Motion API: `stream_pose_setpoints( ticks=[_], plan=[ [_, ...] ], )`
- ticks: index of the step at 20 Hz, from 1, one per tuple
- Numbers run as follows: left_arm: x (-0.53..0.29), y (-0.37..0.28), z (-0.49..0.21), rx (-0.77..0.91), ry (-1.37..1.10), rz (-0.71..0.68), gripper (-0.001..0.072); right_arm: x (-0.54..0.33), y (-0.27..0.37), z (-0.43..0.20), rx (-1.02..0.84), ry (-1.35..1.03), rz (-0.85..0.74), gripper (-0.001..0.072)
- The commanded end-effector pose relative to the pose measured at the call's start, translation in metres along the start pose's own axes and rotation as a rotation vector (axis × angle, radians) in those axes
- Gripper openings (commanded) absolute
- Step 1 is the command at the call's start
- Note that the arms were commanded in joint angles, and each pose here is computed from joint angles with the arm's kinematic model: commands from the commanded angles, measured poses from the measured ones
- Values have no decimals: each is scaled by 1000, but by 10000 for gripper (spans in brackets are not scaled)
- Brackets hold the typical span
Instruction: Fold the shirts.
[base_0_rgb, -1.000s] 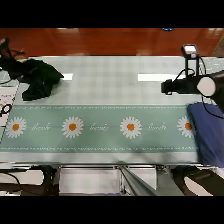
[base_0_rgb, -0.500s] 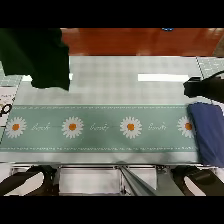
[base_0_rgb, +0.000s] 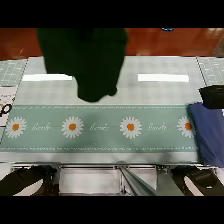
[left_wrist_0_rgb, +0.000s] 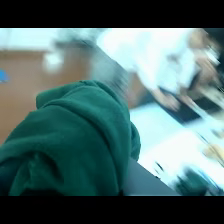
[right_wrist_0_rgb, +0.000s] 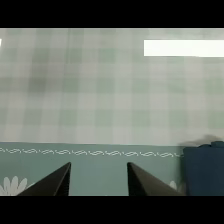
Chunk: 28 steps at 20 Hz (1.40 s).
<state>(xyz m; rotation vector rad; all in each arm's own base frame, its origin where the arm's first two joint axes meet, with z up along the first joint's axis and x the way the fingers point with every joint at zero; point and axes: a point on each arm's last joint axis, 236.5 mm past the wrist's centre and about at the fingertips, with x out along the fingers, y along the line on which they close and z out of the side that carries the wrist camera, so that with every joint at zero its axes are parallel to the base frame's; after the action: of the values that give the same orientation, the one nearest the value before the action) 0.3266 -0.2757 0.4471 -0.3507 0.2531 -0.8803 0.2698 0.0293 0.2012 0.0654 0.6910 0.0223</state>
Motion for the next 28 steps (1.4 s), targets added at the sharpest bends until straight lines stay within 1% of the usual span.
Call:
stream_pose_setpoints(
  ticks=[1,3,5,10,12,14,15,16,17,18,19,20,21,23,24,25,26,27,28],
  plan=[
    [42,-35,-109,-56,243,-108,31,-5,-2,-6,5,13,-3,408],
    [58,-24,-193,-110,415,-92,31,-5,-3,-6,7,13,-5,408],
    [62,1,-253,-171,523,-50,31,-4,-4,-7,8,16,-12,408],
    [26,123,-340,-268,708,178,31,23,2,-46,45,124,7,408],
    [1,172,-370,-363,753,287,32,43,19,-63,38,151,76,410],
    [-22,206,-399,-463,810,367,33,62,43,-75,96,163,169,410],
    [-31,213,-413,-505,853,384,53,71,54,-78,114,168,214,410],
    [-36,214,-427,-535,904,386,260,82,64,-81,138,177,250,410],
    [-39,215,-435,-542,941,389,507,94,72,-83,163,193,271,410],
    [-42,219,-435,-529,961,396,507,108,78,-81,179,201,288,410],
    [-46,224,-424,-521,967,406,507,120,74,-75,183,206,269,410],
    [-52,230,-403,-516,959,414,506,129,56,-62,186,214,219,410],
    [-60,239,-377,-508,925,434,506,131,33,-47,193,220,170,409],
    [-90,271,-314,-507,735,545,506,123,-35,-20,243,202,49,409],
    [-110,285,-299,-543,648,612,506,117,-73,-23,310,204,-23,409],
    [-129,290,-304,-639,588,663,506,113,-103,-39,384,236,-82,408],
    [-135,282,-328,-749,580,643,506,116,-120,-63,478,274,-106,407],
    [-130,255,-366,-879,613,547,506,125,-120,-88,559,302,-81,403],
    [-117,222,-397,-966,646,400,506,139,-106,-112,619,330,-16,403]
  ],
)
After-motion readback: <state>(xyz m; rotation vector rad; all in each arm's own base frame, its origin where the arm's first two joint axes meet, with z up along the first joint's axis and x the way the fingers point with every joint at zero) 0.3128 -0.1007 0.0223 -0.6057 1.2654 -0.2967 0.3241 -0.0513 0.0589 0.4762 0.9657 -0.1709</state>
